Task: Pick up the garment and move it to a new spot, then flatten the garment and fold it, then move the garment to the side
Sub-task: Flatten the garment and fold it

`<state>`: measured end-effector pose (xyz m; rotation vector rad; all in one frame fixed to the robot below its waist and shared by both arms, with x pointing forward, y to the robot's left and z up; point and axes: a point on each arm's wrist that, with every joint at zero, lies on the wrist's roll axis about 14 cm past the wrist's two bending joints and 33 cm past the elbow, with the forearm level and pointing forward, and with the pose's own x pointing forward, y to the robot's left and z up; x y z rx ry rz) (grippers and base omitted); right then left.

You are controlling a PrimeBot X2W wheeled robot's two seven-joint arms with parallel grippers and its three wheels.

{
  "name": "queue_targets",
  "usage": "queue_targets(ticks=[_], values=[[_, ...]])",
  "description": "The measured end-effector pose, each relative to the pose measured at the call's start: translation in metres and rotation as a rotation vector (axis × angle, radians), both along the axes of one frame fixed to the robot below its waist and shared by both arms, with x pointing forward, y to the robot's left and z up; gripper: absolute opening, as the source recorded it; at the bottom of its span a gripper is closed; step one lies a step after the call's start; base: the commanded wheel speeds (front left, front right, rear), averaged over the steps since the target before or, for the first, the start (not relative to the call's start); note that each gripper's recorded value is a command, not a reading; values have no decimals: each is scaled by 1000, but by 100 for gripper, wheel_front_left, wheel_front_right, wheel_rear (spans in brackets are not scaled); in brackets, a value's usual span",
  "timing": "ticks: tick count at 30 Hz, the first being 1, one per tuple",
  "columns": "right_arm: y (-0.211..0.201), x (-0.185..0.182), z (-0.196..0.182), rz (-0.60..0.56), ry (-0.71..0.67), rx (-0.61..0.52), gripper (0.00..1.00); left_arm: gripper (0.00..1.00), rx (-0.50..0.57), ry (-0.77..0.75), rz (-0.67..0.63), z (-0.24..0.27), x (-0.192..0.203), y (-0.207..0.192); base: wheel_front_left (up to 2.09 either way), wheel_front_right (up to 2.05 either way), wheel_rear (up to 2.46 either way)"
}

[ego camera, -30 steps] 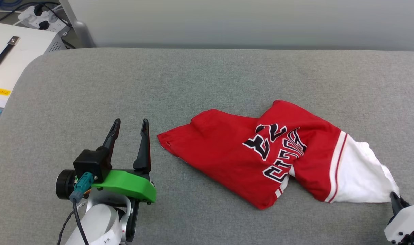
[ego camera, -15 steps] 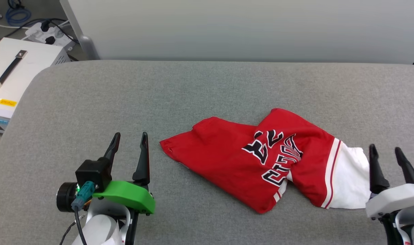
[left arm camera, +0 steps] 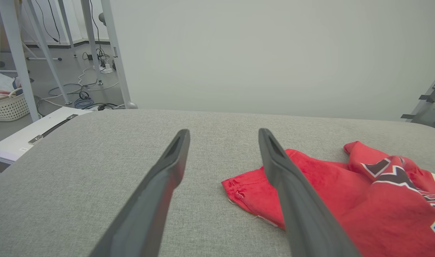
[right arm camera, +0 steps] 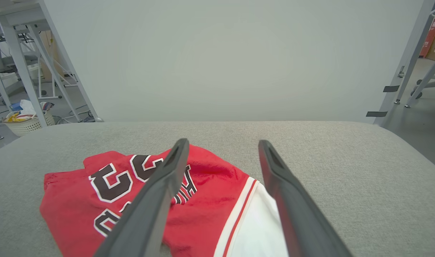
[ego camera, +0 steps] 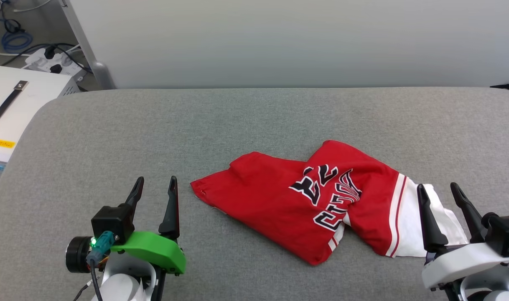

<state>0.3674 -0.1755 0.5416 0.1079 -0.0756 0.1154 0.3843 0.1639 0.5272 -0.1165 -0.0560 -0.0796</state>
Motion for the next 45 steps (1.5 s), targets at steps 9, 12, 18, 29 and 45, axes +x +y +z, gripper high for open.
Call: queue_targets(ticks=[9,12,18,29,45], values=[[6,-15,9,7,-1,-8,100,100,24,62,-122,-13,2,-36,0,0,0],[4,-17,8,-2,8,-8,100,100,38,108,-241,-19,4,-70,0,0,0],[-4,-18,4,-29,29,-11,100,100,130,271,-518,-48,-8,-142,0,0,0],[-13,-7,-13,-56,84,-7,100,100,409,478,-921,-100,-42,-214,0,0,0],[-32,6,-44,-124,155,18,100,0,655,758,-1143,-167,-43,-221,0,0,0]])
